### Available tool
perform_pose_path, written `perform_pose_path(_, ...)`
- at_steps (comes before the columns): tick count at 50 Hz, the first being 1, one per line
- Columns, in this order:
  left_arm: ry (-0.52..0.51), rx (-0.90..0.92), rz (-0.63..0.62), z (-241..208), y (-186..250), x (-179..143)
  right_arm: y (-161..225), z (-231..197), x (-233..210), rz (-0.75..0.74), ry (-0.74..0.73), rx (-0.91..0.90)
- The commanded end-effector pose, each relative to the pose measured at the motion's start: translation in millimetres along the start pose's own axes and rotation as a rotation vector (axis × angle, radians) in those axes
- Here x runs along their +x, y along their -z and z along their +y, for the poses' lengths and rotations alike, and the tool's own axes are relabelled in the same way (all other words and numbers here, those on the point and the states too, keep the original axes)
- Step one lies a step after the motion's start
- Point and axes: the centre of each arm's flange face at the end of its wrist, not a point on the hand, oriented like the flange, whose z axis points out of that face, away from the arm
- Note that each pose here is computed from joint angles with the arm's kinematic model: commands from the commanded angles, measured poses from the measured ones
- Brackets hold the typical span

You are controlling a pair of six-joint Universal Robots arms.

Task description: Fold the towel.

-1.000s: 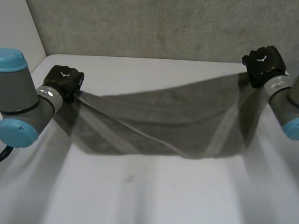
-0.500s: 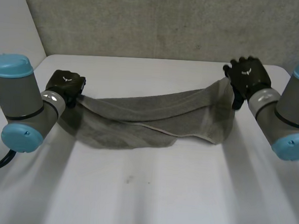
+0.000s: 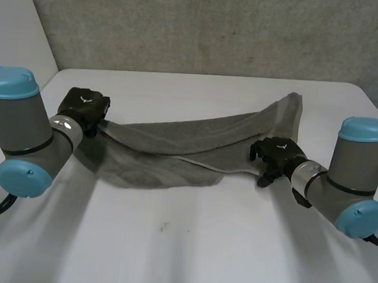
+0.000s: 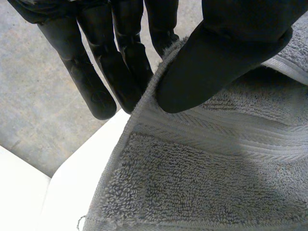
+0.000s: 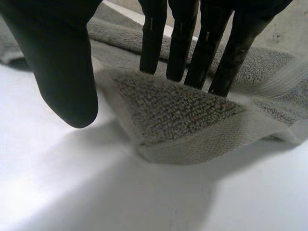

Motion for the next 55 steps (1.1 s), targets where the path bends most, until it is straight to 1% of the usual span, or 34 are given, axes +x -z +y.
perform_pose_path(1, -0.001, -0.005, 0.005, 2, 1, 1, -14, 4, 4, 0.011, 0.012, 0.021)
perform_pose_path(3, 0.0, -0.006, 0.005, 2, 1, 1, -14, 1, 6, 0.017, 0.014, 0.027)
perform_pose_path(6, -0.003, -0.008, 0.006, 3, 1, 1, -9, -13, 10, 0.036, 0.019, 0.062)
perform_pose_path(7, -0.005, -0.008, 0.005, 2, 1, 1, -1, -26, 11, 0.046, 0.034, 0.094)
perform_pose_path(8, -0.005, -0.008, 0.005, 2, 1, 1, -1, -26, 11, 0.046, 0.034, 0.094)
perform_pose_path(10, -0.011, 0.004, 0.002, -4, 4, 0, 18, -60, 14, 0.07, 0.067, 0.171)
perform_pose_path(11, -0.011, 0.004, 0.002, -4, 4, 0, 18, -60, 14, 0.07, 0.067, 0.172)
perform_pose_path(13, -0.017, 0.032, -0.011, -16, 11, -5, 38, -86, 15, 0.079, 0.085, 0.221)
perform_pose_path(16, -0.018, 0.051, -0.02, -25, 16, -9, 48, -94, 14, 0.072, 0.085, 0.209)
perform_pose_path(18, -0.019, 0.086, -0.038, -44, 31, -18, 71, -106, 26, 0.096, 0.124, 0.149)
perform_pose_path(19, -0.019, 0.086, -0.039, -44, 31, -18, 72, -106, 26, 0.097, 0.125, 0.148)
perform_pose_path(21, -0.022, 0.109, -0.045, -63, 50, -25, 96, -117, 47, 0.155, 0.223, 0.087)
perform_pose_path(22, -0.022, 0.109, -0.045, -63, 50, -25, 96, -117, 47, 0.155, 0.224, 0.087)
perform_pose_path(23, -0.024, 0.127, -0.051, -73, 61, -29, 107, -122, 54, 0.179, 0.277, 0.069)
perform_pose_path(24, -0.024, 0.127, -0.051, -73, 61, -29, 107, -122, 54, 0.179, 0.278, 0.069)
perform_pose_path(26, -0.047, 0.192, -0.074, -102, 86, -38, 136, -154, 56, 0.238, 0.38, 0.119)
perform_pose_path(27, -0.048, 0.192, -0.074, -102, 86, -38, 136, -154, 56, 0.239, 0.381, 0.12)
perform_pose_path(29, -0.09, 0.278, -0.112, -131, 111, -49, 169, -192, 53, 0.303, 0.433, 0.238)
perform_pose_path(30, -0.091, 0.279, -0.112, -131, 111, -49, 169, -192, 53, 0.304, 0.433, 0.239)
perform_pose_path(32, -0.15, 0.341, -0.155, -150, 128, -58, 195, -218, 51, 0.355, 0.463, 0.323)
perform_pose_path(33, -0.15, 0.341, -0.155, -150, 128, -58, 195, -219, 51, 0.355, 0.464, 0.324)
perform_pose_path(34, -0.179, 0.346, -0.165, -154, 131, -60, 202, -225, 53, 0.371, 0.474, 0.337)
perform_pose_path(37, -0.224, 0.314, -0.153, -151, 131, -58, 202, -222, 57, 0.359, 0.465, 0.287)
perform_pose_path(38, -0.224, 0.314, -0.152, -151, 131, -58, 202, -222, 57, 0.359, 0.465, 0.287)
perform_pose_path(40, -0.261, 0.227, -0.099, -133, 121, -48, 183, -203, 66, 0.316, 0.447, 0.178)
perform_pose_path(41, -0.261, 0.227, -0.099, -133, 121, -48, 183, -202, 66, 0.316, 0.447, 0.177)
perform_pose_path(43, -0.289, 0.119, -0.02, -108, 104, -33, 156, -177, 70, 0.25, 0.45, 0.069)
perform_pose_path(44, -0.289, 0.118, -0.02, -108, 104, -33, 156, -177, 70, 0.249, 0.45, 0.068)
perform_pose_path(45, -0.298, 0.068, 0.023, -95, 97, -24, 144, -166, 72, 0.232, 0.453, 0.025)
perform_pose_path(46, -0.298, 0.068, 0.024, -95, 97, -24, 144, -166, 72, 0.232, 0.453, 0.025)
perform_pose_path(49, -0.303, -0.059, 0.123, -56, 70, 0, 112, -137, 68, 0.16, 0.471, -0.073)
perform_pose_path(52, -0.304, -0.083, 0.142, -47, 61, 5, 100, -127, 65, 0.134, 0.476, -0.101)
perform_pose_path(54, -0.306, -0.108, 0.15, -35, 40, 11, 81, -117, 57, 0.107, 0.492, -0.122)
perform_pose_path(55, -0.306, -0.108, 0.15, -35, 40, 11, 81, -117, 57, 0.106, 0.493, -0.122)
